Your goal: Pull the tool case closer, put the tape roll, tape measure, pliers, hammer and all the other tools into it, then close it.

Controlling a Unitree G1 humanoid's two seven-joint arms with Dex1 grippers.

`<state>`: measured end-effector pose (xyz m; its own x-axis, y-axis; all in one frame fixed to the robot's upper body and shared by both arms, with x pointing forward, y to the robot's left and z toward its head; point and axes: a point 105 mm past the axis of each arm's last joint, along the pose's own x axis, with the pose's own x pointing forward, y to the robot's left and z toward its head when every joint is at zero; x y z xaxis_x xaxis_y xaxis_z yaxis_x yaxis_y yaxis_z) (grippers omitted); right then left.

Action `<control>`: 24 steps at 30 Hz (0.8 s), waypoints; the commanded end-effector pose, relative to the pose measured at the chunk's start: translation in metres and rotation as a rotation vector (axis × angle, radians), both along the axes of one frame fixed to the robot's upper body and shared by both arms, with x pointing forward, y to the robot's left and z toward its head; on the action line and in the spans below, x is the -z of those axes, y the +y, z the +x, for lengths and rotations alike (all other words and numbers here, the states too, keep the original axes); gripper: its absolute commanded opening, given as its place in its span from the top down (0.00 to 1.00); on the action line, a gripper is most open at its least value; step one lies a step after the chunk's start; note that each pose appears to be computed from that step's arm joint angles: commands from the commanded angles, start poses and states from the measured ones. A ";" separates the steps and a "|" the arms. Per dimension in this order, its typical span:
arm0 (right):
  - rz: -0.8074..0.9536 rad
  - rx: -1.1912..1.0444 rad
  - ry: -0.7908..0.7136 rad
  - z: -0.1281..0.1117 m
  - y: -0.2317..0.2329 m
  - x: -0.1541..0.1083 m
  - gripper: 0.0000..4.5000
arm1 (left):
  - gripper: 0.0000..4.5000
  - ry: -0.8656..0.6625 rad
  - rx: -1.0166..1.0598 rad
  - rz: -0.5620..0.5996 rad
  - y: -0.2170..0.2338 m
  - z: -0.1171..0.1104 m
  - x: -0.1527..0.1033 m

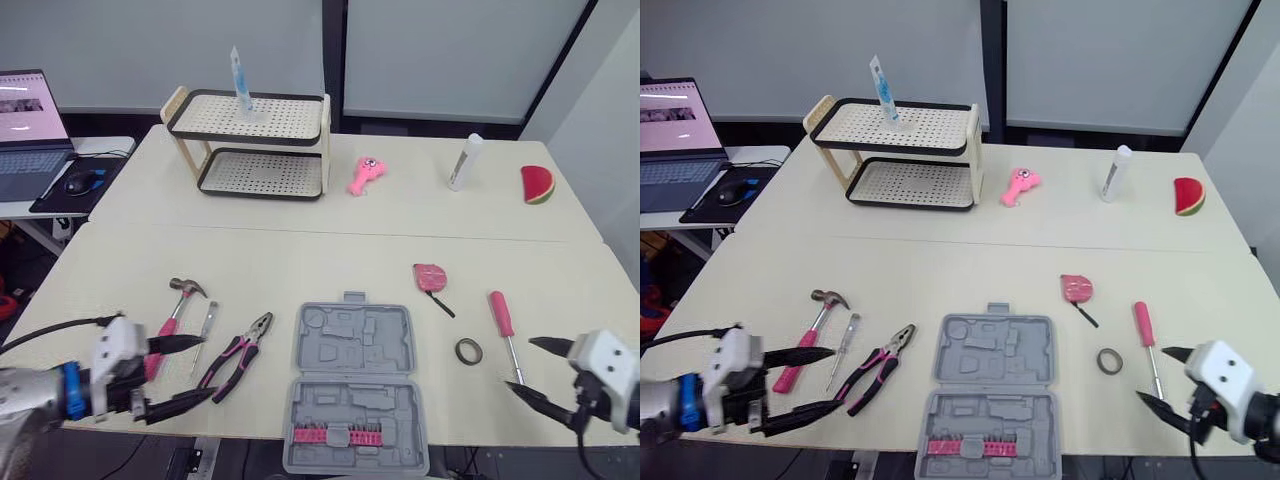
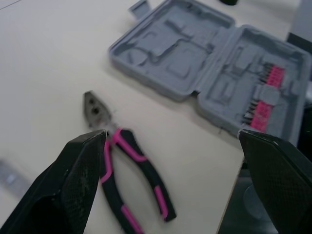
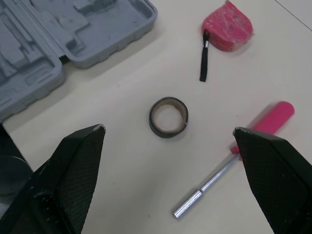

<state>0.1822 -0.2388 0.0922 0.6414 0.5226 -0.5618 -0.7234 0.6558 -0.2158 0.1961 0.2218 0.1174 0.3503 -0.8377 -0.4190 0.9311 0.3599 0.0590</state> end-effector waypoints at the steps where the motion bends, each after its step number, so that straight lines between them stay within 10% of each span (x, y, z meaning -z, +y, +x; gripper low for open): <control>1: -0.001 -0.012 -0.004 0.007 0.016 0.009 0.09 | 0.00 -0.041 0.170 -0.038 -0.034 0.002 -0.018; 7: -0.034 -0.001 0.007 0.020 0.025 0.027 0.45 | 0.00 -0.052 0.308 -0.095 -0.063 0.004 -0.030; 18: -0.082 0.043 0.057 0.039 0.025 0.057 0.45 | 0.00 -0.083 0.432 -0.116 -0.073 0.001 -0.028; 24: -0.082 0.045 0.069 0.041 0.027 0.060 0.67 | 0.00 -0.086 0.445 -0.113 -0.072 0.000 -0.025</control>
<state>0.2205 -0.2120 0.0272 0.6056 0.4494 -0.6567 -0.7146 0.6703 -0.2002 0.1977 0.1522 0.1405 -0.0085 -0.9534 -0.3015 0.9940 -0.0408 0.1012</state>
